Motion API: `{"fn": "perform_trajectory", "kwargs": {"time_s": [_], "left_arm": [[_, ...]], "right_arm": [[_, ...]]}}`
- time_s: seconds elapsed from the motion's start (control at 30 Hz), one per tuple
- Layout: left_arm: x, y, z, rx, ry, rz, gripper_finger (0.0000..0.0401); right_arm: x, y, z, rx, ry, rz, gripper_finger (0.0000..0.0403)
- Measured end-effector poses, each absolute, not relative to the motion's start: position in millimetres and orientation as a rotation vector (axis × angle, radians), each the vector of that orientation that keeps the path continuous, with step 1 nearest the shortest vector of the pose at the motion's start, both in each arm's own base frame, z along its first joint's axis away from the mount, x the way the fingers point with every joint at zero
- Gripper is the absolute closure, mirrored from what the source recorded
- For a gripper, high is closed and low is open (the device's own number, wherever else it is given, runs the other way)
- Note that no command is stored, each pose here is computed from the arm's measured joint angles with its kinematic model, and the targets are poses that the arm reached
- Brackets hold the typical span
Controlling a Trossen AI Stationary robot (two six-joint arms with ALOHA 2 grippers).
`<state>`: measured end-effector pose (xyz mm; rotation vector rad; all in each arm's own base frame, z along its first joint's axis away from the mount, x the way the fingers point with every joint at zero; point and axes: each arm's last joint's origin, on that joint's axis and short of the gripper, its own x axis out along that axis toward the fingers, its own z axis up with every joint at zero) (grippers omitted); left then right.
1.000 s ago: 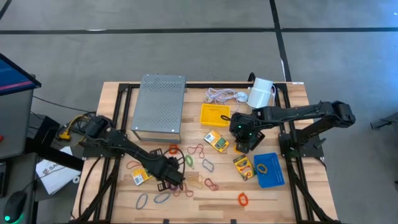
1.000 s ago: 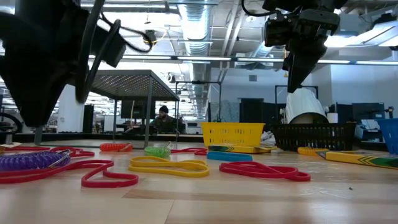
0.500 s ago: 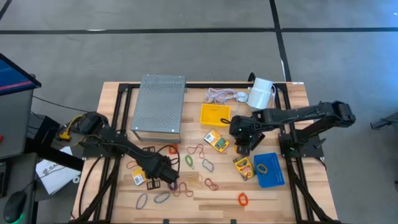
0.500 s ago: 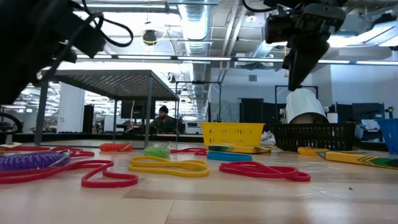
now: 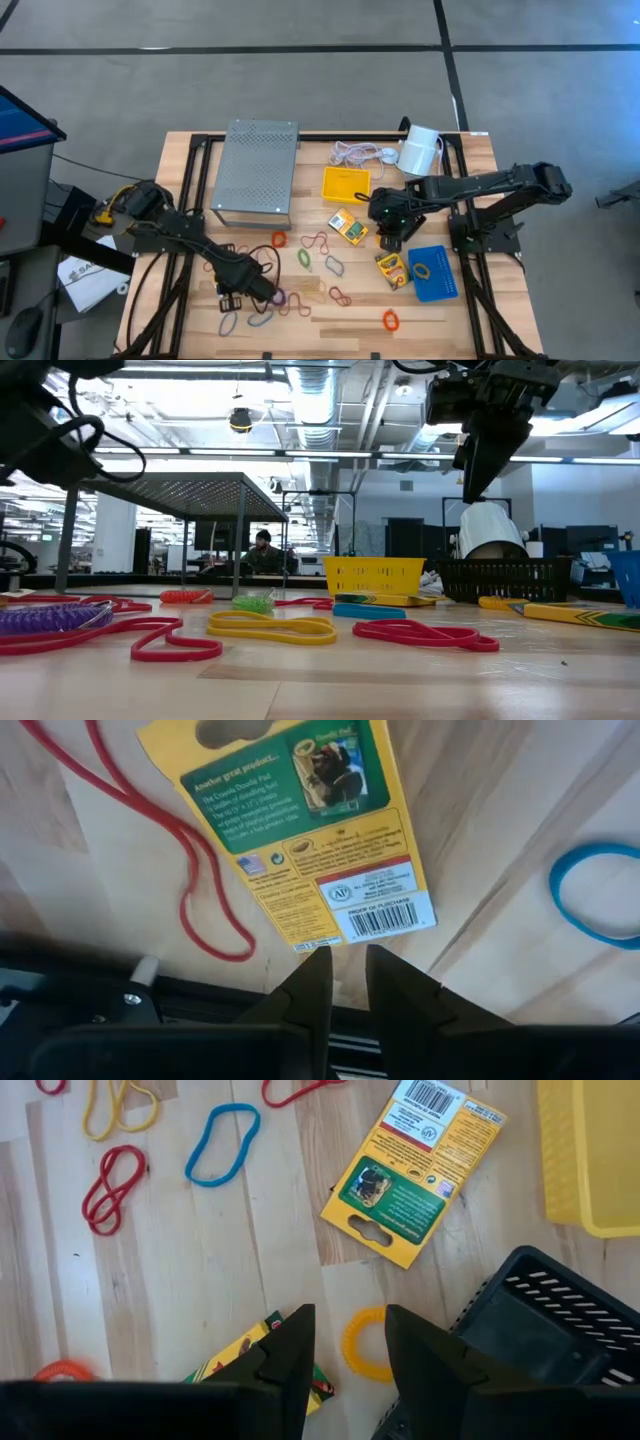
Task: Pick & Place Office Desk Supplies
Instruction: Put the crayon box into the yellow bin
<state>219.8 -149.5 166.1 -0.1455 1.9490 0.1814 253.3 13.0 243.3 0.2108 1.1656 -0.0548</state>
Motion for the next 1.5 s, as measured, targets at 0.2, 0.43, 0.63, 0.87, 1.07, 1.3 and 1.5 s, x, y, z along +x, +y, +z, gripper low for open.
{"fn": "perform_trajectory", "kwargs": {"time_s": [0.2, 0.43, 0.63, 0.87, 1.07, 1.3, 1.5], "left_arm": [[215.8, -151.2, 163.5, -0.135, 1.965, 0.17, 0.0344], [198.4, -150.1, 149.6, -0.151, 2.07, 0.153, 0.0344], [198.4, -155.5, 146.2, -0.152, 2.043, 0.084, 0.0344], [204.8, -160.3, 128.8, -0.124, 2.047, 0.026, 0.0344], [207.3, -162.4, 118.6, -0.12, 2.089, 0.006, 0.0344], [224.0, -170.2, 125.8, -0.151, 1.991, -0.071, 0.0344], [235.5, -172.5, 128.1, -0.196, 1.917, -0.115, 0.0344]], "right_arm": [[253.8, 13.0, 243.5, 0.211, 1.16, -0.054, 0.0281], [253.6, 13.1, 243.4, 0.214, 1.161, -0.055, 0.0281], [253.6, 13.0, 243.4, 0.213, 1.162, -0.056, 0.0281], [253.6, 13.0, 243.4, 0.215, 1.162, -0.054, 0.0281], [253.3, 13.7, 243.3, 0.22, 1.165, -0.055, 0.0281], [253.1, 16.7, 243.3, 0.215, 1.168, -0.044, 0.0281], [253.0, 16.7, 243.2, 0.228, 1.168, -0.051, 0.028]]}}
